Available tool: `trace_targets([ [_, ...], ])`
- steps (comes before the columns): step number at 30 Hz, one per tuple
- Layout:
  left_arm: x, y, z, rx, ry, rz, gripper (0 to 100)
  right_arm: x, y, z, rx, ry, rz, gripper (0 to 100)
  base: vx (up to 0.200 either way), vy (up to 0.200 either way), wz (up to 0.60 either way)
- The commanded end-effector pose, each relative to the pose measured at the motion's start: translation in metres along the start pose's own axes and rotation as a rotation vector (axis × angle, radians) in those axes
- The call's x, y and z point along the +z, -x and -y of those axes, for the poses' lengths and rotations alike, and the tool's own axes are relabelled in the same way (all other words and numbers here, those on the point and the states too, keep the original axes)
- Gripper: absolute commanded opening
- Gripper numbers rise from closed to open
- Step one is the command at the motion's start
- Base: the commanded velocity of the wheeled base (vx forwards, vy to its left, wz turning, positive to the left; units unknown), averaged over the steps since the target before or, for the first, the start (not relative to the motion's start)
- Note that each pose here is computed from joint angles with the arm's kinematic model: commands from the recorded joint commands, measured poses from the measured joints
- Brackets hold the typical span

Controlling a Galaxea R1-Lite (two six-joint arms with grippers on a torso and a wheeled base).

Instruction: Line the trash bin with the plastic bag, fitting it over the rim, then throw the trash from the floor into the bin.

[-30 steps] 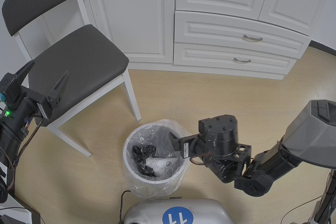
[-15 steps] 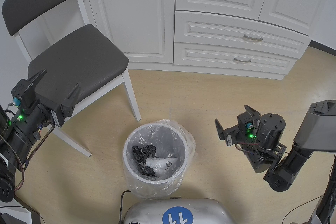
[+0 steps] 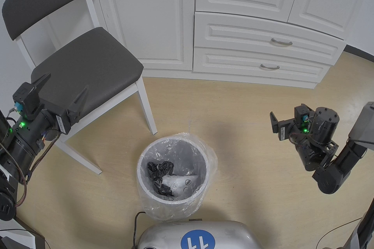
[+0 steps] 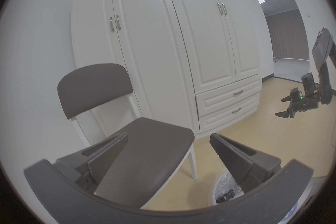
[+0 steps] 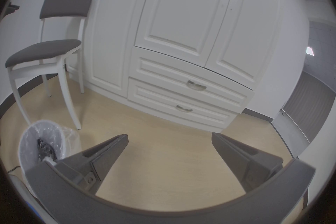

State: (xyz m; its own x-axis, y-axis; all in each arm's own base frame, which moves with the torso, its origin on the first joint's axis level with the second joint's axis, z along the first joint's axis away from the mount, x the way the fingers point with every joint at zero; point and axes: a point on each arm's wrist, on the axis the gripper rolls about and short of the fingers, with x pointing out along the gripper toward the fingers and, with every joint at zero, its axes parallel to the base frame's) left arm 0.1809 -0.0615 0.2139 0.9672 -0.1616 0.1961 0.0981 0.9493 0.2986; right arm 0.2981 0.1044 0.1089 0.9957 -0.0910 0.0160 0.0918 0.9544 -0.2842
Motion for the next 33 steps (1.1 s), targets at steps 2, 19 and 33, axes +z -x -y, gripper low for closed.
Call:
trace_targets([
  [2,0.037,0.025,-0.019,0.064,0.051,0.154,100,0.051,0.024,0.052,-0.099,-0.101,0.053,100,0.0,0.0,0.0],
  [19,0.082,0.114,-0.061,0.193,0.147,0.146,100,0.12,0.167,0.149,-0.228,-0.206,0.09,100,0.0,0.0,0.0],
  [33,0.128,0.177,-0.077,0.27,0.135,0.241,100,0.163,0.27,0.194,-0.389,-0.278,0.328,100,0.0,0.0,0.0],
])
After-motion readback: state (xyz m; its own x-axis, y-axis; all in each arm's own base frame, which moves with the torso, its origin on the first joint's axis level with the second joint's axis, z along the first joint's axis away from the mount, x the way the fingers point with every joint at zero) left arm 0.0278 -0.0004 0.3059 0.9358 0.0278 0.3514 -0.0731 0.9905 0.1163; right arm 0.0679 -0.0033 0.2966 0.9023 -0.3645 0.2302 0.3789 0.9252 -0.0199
